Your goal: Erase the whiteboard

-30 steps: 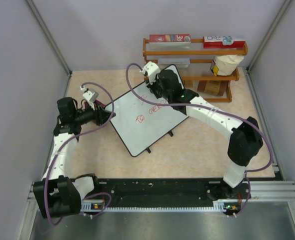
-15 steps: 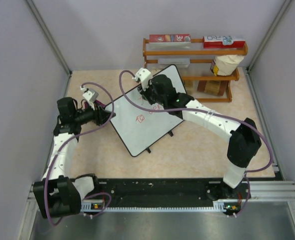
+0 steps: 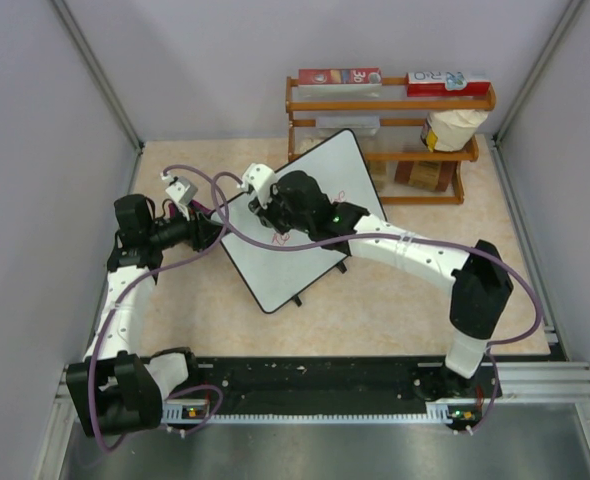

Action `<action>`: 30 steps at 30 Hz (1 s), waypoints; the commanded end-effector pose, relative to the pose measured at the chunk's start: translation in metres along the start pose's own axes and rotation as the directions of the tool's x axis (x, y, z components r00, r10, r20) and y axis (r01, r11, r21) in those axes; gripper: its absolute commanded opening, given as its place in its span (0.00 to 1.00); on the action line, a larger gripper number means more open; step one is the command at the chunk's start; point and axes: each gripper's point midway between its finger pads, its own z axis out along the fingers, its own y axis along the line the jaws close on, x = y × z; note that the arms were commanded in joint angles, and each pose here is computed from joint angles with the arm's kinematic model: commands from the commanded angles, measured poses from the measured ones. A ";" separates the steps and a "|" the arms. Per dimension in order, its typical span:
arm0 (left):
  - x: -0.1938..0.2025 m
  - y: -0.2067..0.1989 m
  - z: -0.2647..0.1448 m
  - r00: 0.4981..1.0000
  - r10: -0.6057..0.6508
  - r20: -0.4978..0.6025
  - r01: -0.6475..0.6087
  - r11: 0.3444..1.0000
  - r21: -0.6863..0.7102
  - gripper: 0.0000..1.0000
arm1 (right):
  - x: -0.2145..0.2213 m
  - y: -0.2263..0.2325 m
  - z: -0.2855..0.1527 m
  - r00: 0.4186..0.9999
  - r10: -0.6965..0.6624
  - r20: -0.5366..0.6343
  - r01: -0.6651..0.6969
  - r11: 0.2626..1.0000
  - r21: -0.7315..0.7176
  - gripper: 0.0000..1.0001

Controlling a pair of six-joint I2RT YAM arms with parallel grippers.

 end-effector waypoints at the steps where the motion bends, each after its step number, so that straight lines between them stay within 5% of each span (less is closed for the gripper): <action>1: 0.019 0.006 0.002 0.993 0.104 -0.048 -0.104 0.994 -0.015 0.00 | -0.030 0.014 -0.001 0.998 0.014 0.058 -0.012 0.999 -0.034 0.00; 15: 0.019 0.005 0.002 0.993 0.104 -0.049 -0.105 0.994 -0.015 0.00 | -0.025 0.001 -0.005 0.997 -0.047 0.053 0.045 0.998 0.046 0.00; 30: 0.019 0.005 0.002 0.993 0.107 -0.048 -0.108 0.994 -0.014 0.00 | 0.000 -0.062 -0.014 0.998 0.030 0.061 -0.038 0.989 0.145 0.00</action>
